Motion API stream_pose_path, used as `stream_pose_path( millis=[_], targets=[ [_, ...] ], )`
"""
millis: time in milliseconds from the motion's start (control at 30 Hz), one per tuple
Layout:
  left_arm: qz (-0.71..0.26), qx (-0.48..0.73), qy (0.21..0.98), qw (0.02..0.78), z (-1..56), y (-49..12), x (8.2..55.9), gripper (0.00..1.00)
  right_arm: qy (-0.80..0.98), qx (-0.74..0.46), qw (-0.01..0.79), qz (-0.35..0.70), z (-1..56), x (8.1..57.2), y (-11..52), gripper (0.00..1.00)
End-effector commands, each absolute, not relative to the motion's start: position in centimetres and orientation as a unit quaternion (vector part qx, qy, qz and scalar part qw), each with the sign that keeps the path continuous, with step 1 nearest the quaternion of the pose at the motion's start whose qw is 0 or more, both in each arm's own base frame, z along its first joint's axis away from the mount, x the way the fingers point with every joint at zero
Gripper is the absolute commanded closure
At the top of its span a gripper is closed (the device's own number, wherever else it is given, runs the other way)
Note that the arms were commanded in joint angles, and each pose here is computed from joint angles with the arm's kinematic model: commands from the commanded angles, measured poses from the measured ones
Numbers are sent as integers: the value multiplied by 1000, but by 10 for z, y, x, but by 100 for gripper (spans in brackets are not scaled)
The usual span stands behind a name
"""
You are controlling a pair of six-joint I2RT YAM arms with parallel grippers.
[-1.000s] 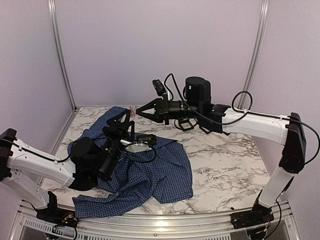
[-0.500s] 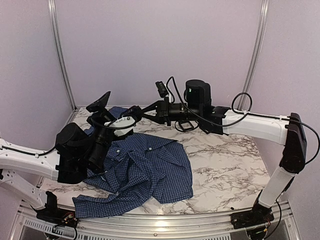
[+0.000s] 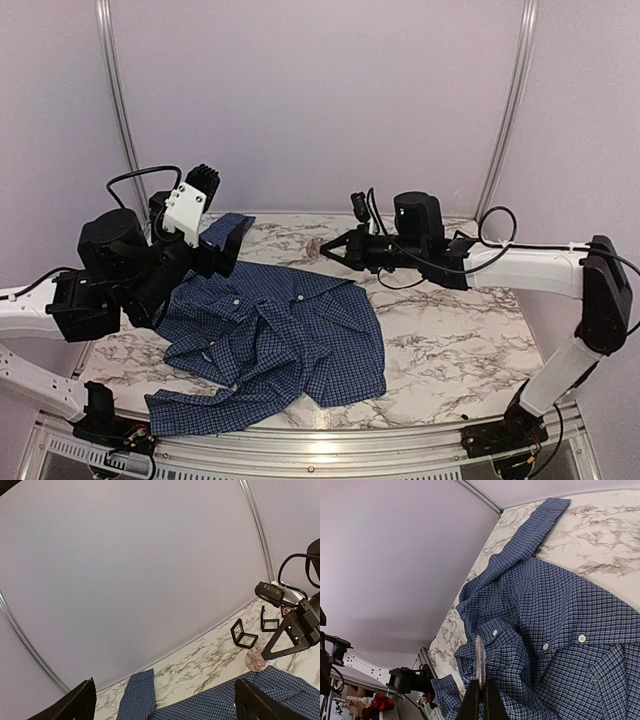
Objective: Remove the brooch from the garment
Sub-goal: Place the brooch in the brooch box.
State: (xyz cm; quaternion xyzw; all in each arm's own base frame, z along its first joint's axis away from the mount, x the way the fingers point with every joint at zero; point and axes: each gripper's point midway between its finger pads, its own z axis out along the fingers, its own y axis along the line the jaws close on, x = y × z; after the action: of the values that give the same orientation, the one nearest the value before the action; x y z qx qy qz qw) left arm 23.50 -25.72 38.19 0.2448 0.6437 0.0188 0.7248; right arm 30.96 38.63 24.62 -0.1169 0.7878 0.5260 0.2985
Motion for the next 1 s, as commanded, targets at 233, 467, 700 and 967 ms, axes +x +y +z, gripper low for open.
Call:
stream_pose_path(
  millis=[233, 467, 700, 967],
  targets=[
    [-141, 152, 709, 674, 349, -232, 252, 1, 796, -36, 394, 458, 224, 353, 294, 100],
    [-190, 112, 725, 652, 344, -220, 269, 1, 812, 33, 400, 424, 190, 385, 221, 100],
    [-208, 112, 738, 632, 334, -214, 274, 1, 824, 78, 397, 397, 153, 420, 165, 100],
    [-218, 119, 743, 621, 331, -216, 276, 1, 834, 94, 375, 393, 117, 458, 130, 100]
  ],
)
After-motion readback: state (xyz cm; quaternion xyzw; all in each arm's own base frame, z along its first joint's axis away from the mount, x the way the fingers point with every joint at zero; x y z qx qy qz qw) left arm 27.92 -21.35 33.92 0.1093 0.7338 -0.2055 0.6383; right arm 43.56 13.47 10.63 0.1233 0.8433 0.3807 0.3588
